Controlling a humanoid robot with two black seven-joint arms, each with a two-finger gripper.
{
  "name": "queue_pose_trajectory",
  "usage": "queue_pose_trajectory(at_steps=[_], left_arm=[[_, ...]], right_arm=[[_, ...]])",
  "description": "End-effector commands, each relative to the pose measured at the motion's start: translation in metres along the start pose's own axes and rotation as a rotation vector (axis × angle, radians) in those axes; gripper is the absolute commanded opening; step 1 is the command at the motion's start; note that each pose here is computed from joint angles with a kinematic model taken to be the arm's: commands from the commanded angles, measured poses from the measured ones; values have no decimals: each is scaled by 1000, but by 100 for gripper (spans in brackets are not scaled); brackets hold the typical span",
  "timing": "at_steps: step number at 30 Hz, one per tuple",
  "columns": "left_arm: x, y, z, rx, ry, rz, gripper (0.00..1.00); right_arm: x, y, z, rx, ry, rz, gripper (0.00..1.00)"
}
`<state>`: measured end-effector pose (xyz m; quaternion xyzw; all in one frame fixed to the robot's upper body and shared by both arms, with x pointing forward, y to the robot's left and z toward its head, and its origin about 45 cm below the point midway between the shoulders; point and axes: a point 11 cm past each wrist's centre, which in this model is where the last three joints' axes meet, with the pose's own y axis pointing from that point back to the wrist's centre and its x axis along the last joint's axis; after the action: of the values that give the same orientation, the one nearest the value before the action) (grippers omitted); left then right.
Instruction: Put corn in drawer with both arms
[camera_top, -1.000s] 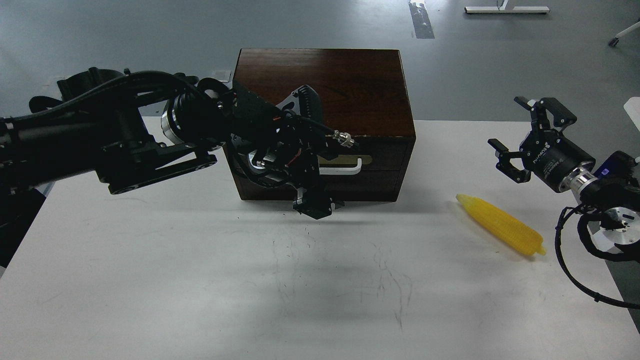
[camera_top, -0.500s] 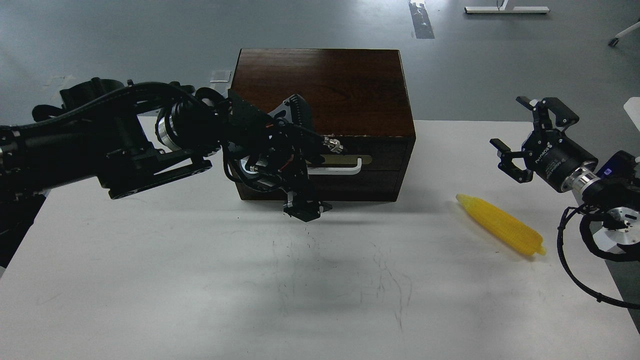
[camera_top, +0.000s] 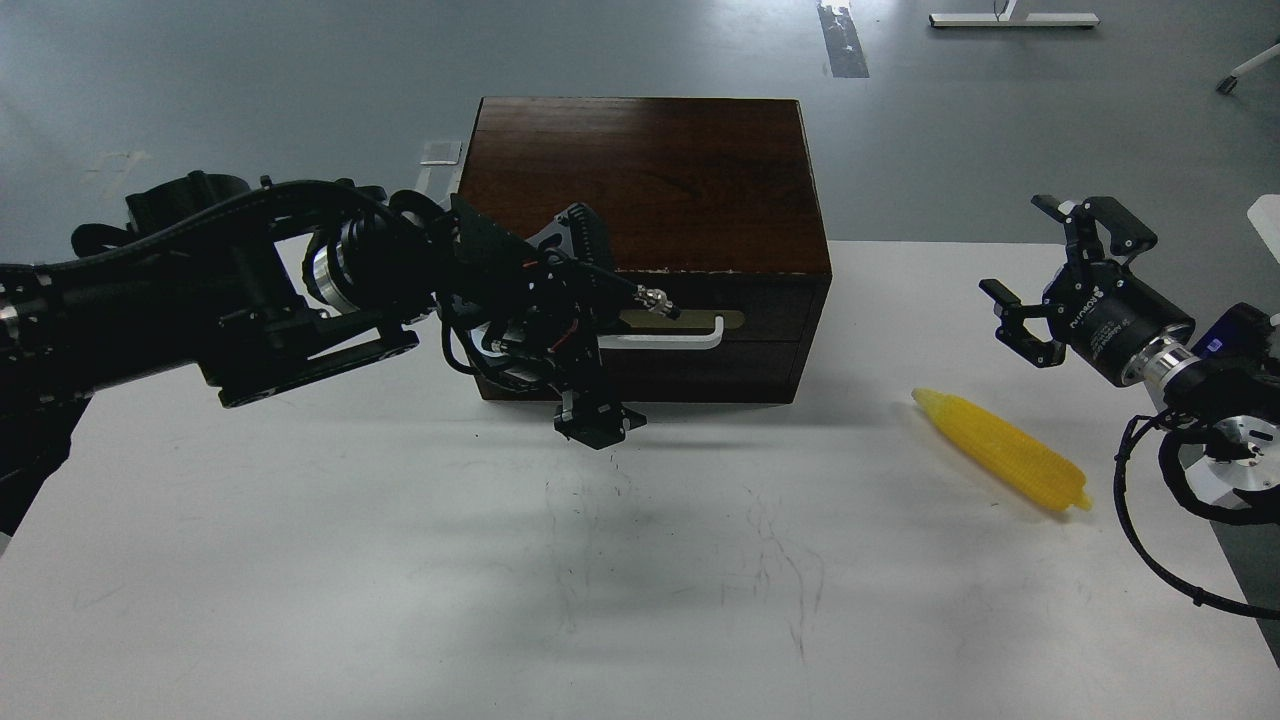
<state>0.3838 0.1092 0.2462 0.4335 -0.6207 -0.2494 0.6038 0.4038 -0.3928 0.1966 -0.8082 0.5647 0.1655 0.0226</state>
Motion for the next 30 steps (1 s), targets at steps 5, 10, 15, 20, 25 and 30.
queue_pose_trajectory(at_steps=[5, 10, 15, 20, 25, 30], left_arm=[[5, -5, 13, -34, -21, 7, 98], [18, -4, 35, -89, -76, 34, 98], [25, -1, 51, -126, -112, 53, 98], [26, 0, 60, -149, -127, 59, 98], [19, 4, 69, -172, -142, 49, 98], [20, 9, 80, -199, -160, 60, 98]], right_arm=[[1, 1, -1, 1, 2, 2, 100], [3, 2, -2, 2, 4, 6, 100], [4, 4, -4, 2, 6, 8, 100], [5, 5, -3, 0, 7, 10, 100], [5, 4, -4, 2, 6, 10, 100], [5, 4, -3, 0, 7, 10, 100]])
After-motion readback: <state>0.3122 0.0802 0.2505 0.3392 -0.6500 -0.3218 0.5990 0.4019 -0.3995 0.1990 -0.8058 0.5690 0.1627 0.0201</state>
